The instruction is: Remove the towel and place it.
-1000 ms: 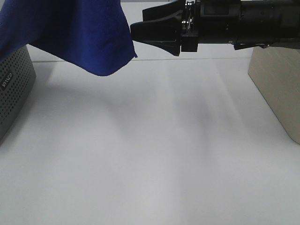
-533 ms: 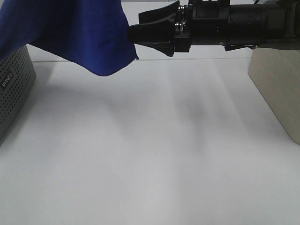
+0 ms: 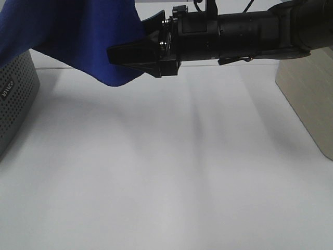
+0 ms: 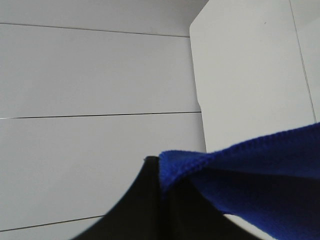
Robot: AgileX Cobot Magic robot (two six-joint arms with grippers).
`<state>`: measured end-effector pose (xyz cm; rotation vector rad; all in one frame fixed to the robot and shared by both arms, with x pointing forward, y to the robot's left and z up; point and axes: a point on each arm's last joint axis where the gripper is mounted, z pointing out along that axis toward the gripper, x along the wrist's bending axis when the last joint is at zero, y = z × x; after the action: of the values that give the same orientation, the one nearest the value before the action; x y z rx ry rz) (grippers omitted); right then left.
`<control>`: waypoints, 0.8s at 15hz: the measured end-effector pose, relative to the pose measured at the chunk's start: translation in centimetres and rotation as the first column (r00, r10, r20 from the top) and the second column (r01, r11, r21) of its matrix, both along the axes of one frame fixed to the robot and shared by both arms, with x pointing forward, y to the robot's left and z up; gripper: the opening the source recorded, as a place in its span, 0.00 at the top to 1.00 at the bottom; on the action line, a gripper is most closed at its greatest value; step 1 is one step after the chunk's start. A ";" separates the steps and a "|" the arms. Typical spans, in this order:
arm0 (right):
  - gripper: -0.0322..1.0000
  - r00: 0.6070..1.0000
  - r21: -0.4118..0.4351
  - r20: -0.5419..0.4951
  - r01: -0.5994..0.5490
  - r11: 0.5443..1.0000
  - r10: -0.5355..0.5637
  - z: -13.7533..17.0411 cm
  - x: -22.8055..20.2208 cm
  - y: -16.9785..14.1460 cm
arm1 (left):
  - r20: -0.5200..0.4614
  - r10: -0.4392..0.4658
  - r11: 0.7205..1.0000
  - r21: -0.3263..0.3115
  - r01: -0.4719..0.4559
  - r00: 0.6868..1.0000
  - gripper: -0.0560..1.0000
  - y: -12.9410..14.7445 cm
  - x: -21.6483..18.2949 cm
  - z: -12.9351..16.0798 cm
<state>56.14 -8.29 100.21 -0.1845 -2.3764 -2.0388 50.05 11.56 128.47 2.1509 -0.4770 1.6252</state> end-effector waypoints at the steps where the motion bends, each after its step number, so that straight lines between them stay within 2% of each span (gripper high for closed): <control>1: 0.36 1.000 -0.011 -0.008 -0.011 1.000 0.011 -0.1 -0.1 0.0 | -0.001 0.000 1.000 -0.002 0.000 1.000 0.95 0.0 0.0 0.0; 2: 0.45 1.000 -0.028 -0.009 -0.024 0.999 0.024 -0.3 -0.2 0.0 | -0.001 0.000 1.000 -0.002 0.000 1.000 0.95 0.0 0.0 0.0; 5: 0.64 0.998 -0.070 -0.033 -0.055 0.996 0.053 -0.6 -0.5 -0.1 | -0.001 0.000 1.000 -0.002 0.000 1.000 0.95 0.0 0.0 0.0; 9: 0.68 0.994 -0.145 -0.060 -0.103 0.984 0.095 -1.3 -1.0 -0.3 | -0.001 0.000 1.000 -0.002 0.000 1.000 0.95 0.0 0.0 0.0; 12: 0.68 0.992 -0.167 -0.082 -0.107 0.980 0.094 -0.7 -1.3 -0.4 | -0.005 0.000 1.000 0.001 0.000 1.000 0.95 0.0 0.0 0.0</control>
<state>54.81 -8.72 99.47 -0.1342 -2.4605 -1.7552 50.04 11.56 128.43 2.1557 -0.4761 1.6196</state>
